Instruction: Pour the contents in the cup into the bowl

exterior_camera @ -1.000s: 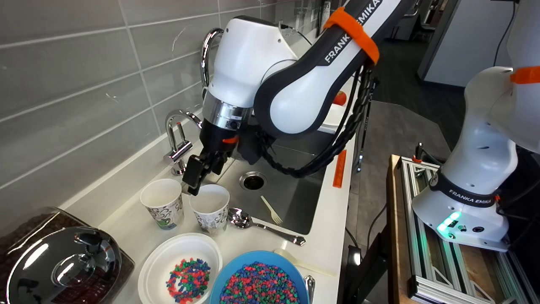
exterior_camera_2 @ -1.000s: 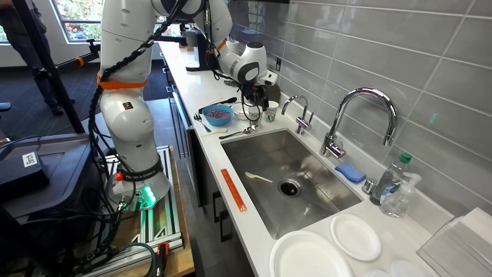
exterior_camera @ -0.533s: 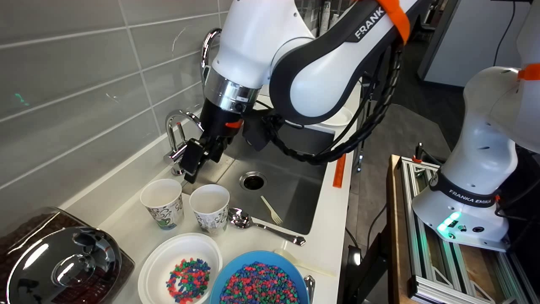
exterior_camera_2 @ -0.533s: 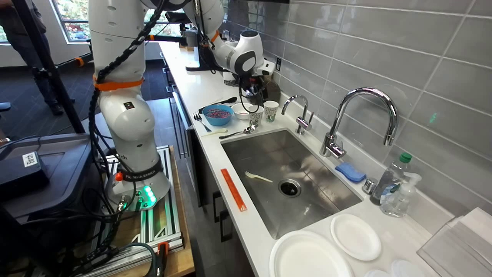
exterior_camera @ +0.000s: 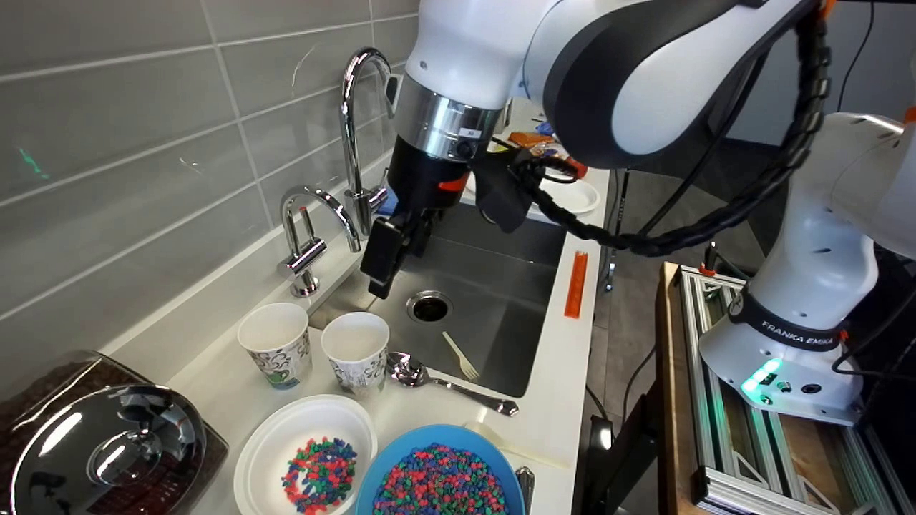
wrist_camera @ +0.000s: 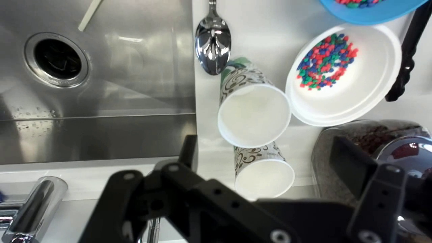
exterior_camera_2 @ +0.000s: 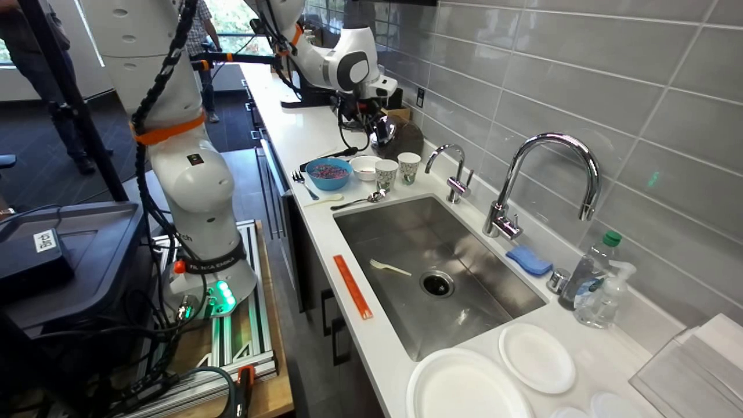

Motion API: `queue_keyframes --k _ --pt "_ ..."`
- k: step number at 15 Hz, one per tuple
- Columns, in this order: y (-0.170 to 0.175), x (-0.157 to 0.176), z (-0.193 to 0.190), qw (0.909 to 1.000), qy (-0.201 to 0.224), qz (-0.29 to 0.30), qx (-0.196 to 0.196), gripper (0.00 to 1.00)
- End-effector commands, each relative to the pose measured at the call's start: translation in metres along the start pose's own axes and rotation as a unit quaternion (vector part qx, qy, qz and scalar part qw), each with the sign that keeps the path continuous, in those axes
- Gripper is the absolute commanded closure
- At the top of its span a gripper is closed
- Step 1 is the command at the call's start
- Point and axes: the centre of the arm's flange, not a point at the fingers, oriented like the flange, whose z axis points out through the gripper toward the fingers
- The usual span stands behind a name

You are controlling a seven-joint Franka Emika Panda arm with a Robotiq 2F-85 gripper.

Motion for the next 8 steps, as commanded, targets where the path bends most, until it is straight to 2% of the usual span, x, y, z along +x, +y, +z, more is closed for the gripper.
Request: queue_keyframes --k 1,4,5,8 --pt "-0.007 -0.033 -0.03 0.9999 -0.01 0.0 -0.009 0.0" --pt "-0.014 -0.047 -0.043 0.9998 -0.014 -0.009 -0.011 0.0" --pt "-0.017 -0.028 -0.03 0.9998 -0.007 -0.017 -0.007 0.0" --pt "-0.019 -0.036 -0.039 0.9998 -0.005 -0.019 -0.008 0.0"
